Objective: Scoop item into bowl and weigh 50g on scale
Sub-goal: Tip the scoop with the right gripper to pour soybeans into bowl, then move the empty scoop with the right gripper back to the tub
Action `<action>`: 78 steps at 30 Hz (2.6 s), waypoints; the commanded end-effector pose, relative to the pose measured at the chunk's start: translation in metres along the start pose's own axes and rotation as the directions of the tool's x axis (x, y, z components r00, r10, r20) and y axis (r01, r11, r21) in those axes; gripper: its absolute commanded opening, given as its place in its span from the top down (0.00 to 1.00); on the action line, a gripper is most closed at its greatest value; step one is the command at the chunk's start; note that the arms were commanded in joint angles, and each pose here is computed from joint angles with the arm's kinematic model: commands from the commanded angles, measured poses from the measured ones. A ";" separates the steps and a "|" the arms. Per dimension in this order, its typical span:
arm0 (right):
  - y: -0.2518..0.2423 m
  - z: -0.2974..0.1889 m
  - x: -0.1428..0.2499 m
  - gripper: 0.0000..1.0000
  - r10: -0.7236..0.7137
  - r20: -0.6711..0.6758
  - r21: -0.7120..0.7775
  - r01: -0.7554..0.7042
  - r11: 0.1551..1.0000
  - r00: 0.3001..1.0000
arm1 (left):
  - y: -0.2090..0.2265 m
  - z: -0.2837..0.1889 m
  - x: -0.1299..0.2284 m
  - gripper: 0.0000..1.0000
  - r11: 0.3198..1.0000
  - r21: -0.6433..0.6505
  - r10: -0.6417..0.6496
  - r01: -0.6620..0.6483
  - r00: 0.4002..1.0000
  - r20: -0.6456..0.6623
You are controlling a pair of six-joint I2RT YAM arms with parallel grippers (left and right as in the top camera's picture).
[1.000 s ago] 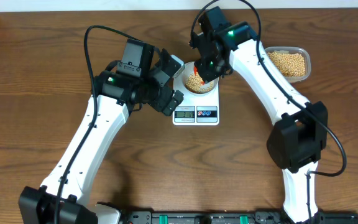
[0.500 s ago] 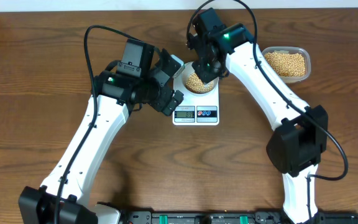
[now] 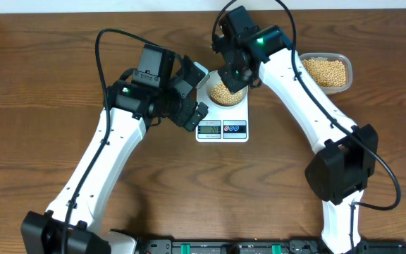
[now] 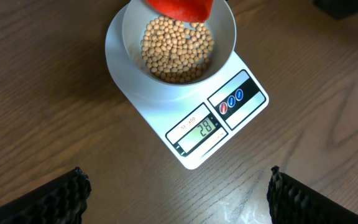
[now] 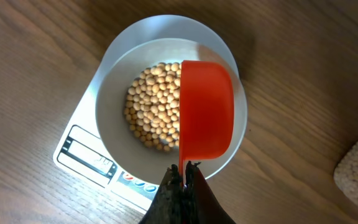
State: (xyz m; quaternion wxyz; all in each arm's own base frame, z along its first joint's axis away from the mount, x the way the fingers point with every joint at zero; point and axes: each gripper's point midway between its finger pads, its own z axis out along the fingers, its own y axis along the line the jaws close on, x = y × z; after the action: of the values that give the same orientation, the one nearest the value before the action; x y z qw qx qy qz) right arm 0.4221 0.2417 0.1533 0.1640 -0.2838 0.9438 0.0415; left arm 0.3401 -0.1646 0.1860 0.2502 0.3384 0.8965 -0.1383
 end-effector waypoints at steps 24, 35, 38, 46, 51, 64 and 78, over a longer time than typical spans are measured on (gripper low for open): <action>0.010 -0.087 -0.020 0.99 0.124 0.194 -0.412 -0.034 0.911 0.973 | -0.002 0.005 0.003 0.07 1.000 0.019 -0.012 0.012 1.000 -0.011; -0.074 -0.133 -0.017 0.99 0.319 0.296 -0.530 -0.123 0.839 0.901 | -0.002 0.005 0.003 0.07 1.000 0.019 -0.012 0.012 1.000 -0.011; -0.097 -0.137 -0.009 0.99 0.371 0.291 -0.536 -0.170 0.827 0.882 | -0.002 0.005 0.003 0.07 1.000 0.019 -0.012 0.012 1.000 -0.011; -0.134 -0.140 0.007 0.99 0.444 0.280 -0.515 -0.257 0.818 0.851 | -0.002 0.005 0.003 0.07 1.000 0.019 -0.012 0.012 1.000 -0.011; -0.153 -0.125 0.025 0.99 0.456 0.227 -0.387 -0.350 0.853 0.860 | -0.002 0.005 0.003 0.07 1.000 0.019 -0.012 0.012 1.000 -0.011; -0.205 -0.110 0.055 0.99 0.560 0.192 -0.071 -0.558 0.827 0.806 | -0.002 0.005 0.003 0.07 1.000 0.019 -0.012 0.012 1.000 -0.011; -0.242 -0.095 0.110 0.99 0.667 0.098 0.269 -0.665 0.697 0.738 | -0.002 0.005 0.003 0.07 1.000 0.019 -0.012 0.012 1.000 -0.011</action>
State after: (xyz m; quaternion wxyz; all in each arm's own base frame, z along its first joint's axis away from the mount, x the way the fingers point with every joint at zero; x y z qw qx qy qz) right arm 0.4443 -0.0153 0.2212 0.1943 0.0672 0.9785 0.0162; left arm 0.3401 -0.1646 0.1860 0.2502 0.3386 0.8965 -0.1382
